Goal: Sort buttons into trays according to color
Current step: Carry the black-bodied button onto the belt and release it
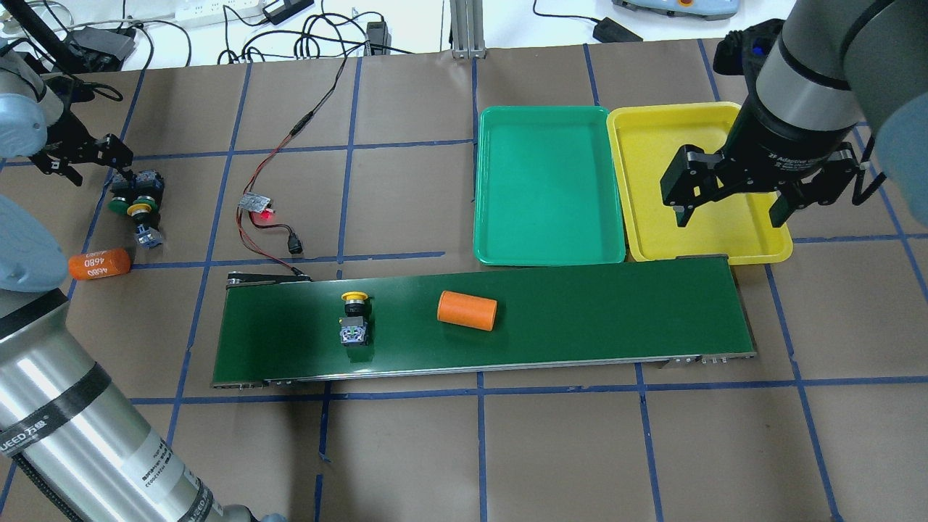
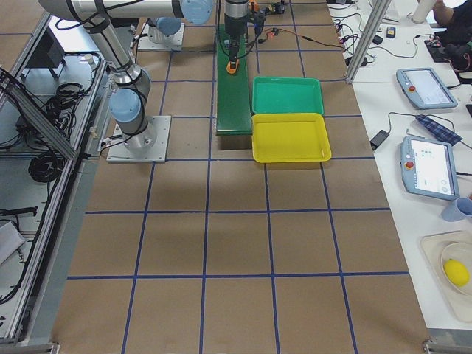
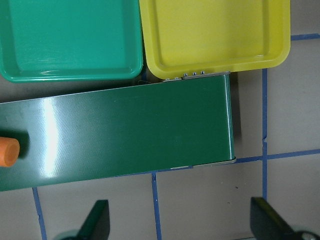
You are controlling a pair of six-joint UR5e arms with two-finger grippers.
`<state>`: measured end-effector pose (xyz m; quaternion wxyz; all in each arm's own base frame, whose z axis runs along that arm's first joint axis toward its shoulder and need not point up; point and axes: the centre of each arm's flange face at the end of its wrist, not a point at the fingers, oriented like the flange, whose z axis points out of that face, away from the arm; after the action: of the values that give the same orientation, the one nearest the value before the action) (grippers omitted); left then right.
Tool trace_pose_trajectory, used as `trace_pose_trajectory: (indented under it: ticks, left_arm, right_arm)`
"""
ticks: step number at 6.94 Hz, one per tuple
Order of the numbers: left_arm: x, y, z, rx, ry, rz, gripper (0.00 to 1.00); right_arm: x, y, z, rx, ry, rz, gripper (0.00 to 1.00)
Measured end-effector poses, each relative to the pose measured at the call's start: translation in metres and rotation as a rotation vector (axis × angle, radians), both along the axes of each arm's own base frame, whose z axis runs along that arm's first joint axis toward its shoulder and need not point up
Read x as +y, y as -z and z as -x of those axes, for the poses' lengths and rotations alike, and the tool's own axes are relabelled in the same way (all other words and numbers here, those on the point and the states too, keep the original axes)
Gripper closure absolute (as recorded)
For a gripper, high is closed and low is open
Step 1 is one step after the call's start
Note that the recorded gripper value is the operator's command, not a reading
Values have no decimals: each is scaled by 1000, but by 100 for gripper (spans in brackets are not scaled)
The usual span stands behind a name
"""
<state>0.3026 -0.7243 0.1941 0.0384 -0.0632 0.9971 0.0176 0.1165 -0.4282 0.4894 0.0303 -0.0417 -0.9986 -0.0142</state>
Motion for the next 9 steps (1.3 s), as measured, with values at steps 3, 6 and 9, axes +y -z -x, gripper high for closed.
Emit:
trace_pose_trajectory:
  ticks: [3, 6, 9]
  left_arm:
    - [7, 12, 5, 15, 3, -22, 4]
    - [6, 11, 6, 14, 27, -21, 100]
    - [6, -6, 6, 11, 41, -14, 100]
  right_arm:
    - [0, -5, 0, -1, 3, 22, 0]
    - [-1, -3, -2, -10, 2, 23, 0]
    - [-3, 1, -2, -19, 2, 17, 0]
